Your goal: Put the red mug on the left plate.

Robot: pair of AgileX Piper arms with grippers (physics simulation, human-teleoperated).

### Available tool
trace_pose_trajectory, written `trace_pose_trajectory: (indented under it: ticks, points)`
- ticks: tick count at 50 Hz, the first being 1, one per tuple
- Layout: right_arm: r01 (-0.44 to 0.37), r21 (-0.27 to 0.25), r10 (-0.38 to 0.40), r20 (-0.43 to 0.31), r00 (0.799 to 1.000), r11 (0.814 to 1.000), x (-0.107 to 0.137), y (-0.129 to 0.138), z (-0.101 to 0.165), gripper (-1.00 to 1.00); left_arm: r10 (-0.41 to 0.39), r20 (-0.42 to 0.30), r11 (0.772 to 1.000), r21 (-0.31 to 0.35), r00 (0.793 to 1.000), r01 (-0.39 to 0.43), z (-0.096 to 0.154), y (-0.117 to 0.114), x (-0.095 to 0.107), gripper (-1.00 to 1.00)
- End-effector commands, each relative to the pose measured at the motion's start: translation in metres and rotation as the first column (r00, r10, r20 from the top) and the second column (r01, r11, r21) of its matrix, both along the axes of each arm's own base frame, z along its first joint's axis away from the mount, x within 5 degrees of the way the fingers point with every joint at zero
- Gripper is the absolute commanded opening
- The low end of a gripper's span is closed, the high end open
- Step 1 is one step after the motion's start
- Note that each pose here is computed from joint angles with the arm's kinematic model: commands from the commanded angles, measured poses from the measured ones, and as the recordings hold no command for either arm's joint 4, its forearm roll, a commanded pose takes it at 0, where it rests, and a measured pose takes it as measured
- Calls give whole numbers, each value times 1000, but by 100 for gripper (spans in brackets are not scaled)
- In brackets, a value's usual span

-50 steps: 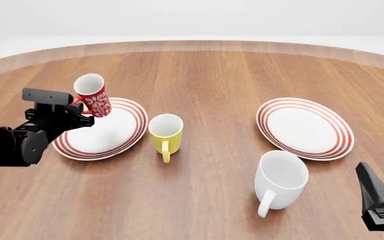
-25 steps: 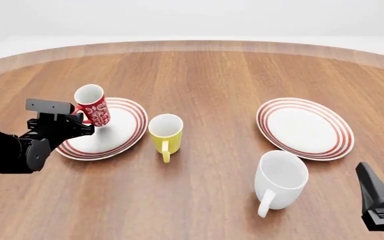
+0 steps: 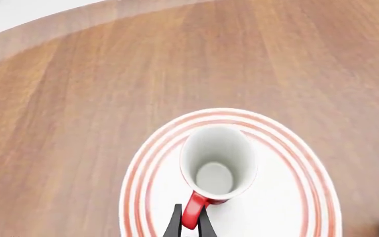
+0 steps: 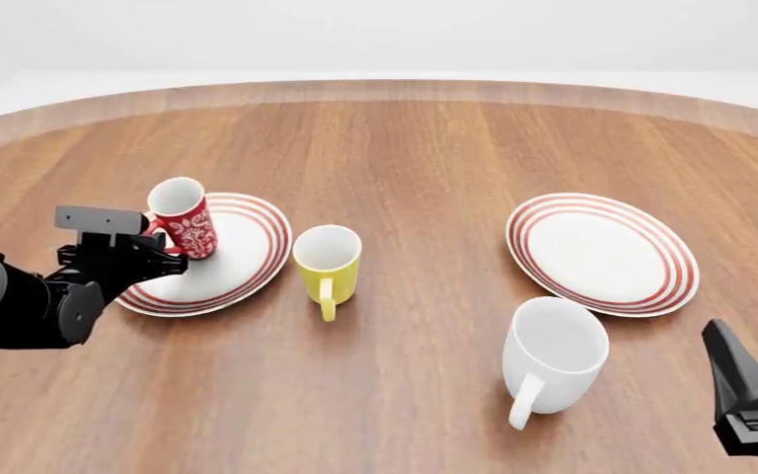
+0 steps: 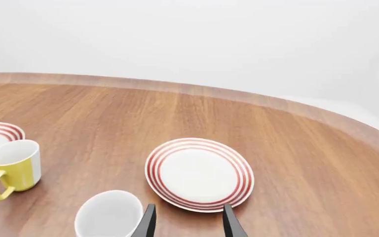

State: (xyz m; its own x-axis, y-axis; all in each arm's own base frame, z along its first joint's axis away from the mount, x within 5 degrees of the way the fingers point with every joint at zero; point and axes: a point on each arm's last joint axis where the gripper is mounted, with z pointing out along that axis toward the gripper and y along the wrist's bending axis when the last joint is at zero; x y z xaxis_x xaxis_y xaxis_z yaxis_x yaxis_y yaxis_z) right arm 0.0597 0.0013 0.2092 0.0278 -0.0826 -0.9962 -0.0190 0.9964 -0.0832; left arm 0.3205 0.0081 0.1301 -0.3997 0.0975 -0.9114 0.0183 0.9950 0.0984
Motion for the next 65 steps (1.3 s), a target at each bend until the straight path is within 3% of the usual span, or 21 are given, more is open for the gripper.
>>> trace_pose_trajectory:
  ticks: [1, 13, 14, 45, 65]
  points:
    - [0, 0, 0, 0, 1000, 1000, 0, 0, 0, 100, 9, -5, 1000, 3, 1000, -9, -5, 3, 2, -100]
    - [1, -1, -1, -1, 1000, 1000, 1, 0, 0, 100, 8, -14, 1000, 7, 1000, -8, -9, 4, 2, -100]
    - [1, -1, -1, -1, 1000, 1000, 1, 0, 0, 100, 8, -17, 1000, 14, 1000, -8, -9, 5, 2, 100]
    - [1, -1, -1, -1, 1000, 1000, 0, 0, 0, 100, 21, -23, 1000, 6, 999, -21, -11, 8, 3, 100]
    - [3, -1, -3, -5, 1000, 1000, 4, 0, 1, 100, 6, 0, 1000, -19, 1000, -6, 4, -1, -13, 100]
